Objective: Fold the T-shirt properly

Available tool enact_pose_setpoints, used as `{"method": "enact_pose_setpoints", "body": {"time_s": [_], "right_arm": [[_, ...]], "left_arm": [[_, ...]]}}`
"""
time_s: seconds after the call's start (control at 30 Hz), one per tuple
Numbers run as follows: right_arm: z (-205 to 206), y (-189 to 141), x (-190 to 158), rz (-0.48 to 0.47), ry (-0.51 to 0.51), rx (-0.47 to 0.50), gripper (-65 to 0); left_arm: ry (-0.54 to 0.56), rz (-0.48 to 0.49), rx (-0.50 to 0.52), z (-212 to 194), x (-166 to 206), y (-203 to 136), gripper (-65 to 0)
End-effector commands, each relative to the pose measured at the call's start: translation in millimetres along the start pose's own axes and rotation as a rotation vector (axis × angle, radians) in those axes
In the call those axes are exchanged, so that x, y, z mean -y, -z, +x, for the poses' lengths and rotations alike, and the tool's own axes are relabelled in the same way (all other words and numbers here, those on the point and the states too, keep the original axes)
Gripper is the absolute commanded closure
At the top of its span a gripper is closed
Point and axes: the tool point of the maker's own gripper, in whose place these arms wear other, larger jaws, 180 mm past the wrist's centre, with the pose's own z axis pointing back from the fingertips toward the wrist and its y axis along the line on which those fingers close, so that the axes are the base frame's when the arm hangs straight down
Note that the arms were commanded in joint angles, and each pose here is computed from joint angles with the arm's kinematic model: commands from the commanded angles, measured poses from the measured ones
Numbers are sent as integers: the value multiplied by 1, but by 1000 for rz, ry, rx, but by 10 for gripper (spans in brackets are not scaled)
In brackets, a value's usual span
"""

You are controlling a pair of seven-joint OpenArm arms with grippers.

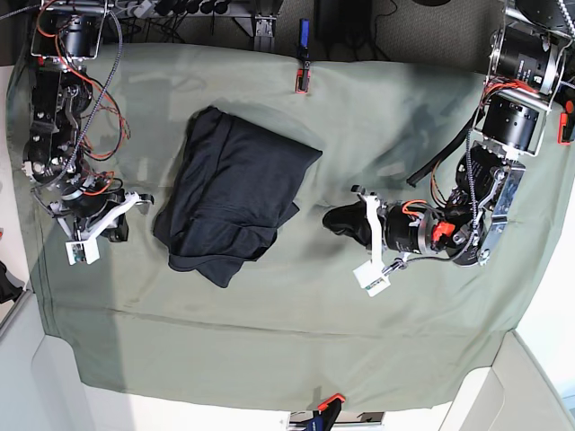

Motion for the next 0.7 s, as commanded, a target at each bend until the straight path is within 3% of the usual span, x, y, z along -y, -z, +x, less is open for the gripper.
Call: {"method": "enact_pose_setpoints", "body": {"time_s": [0.0,0.2,0.37,0.47,0.67], "right_arm": [[13,-10,7,-15,4,55,0],[-11,-58,15,-49,36,50,0],[-47,-90,16,-49,86,16,0],[-68,-108,10,-24,86,-17,0],[-109,-147,-1,-21,88,-108,0]], "left_arm": [[37,8,47,16,-2,-17,-21],[163,36,-25,-13,17,-47,-21],[258,26,-148,-64,49,-56,-21],[259,9,-201,-95,67,-60,-21],[157,10,-221,-139,88,-77,-21]]}}
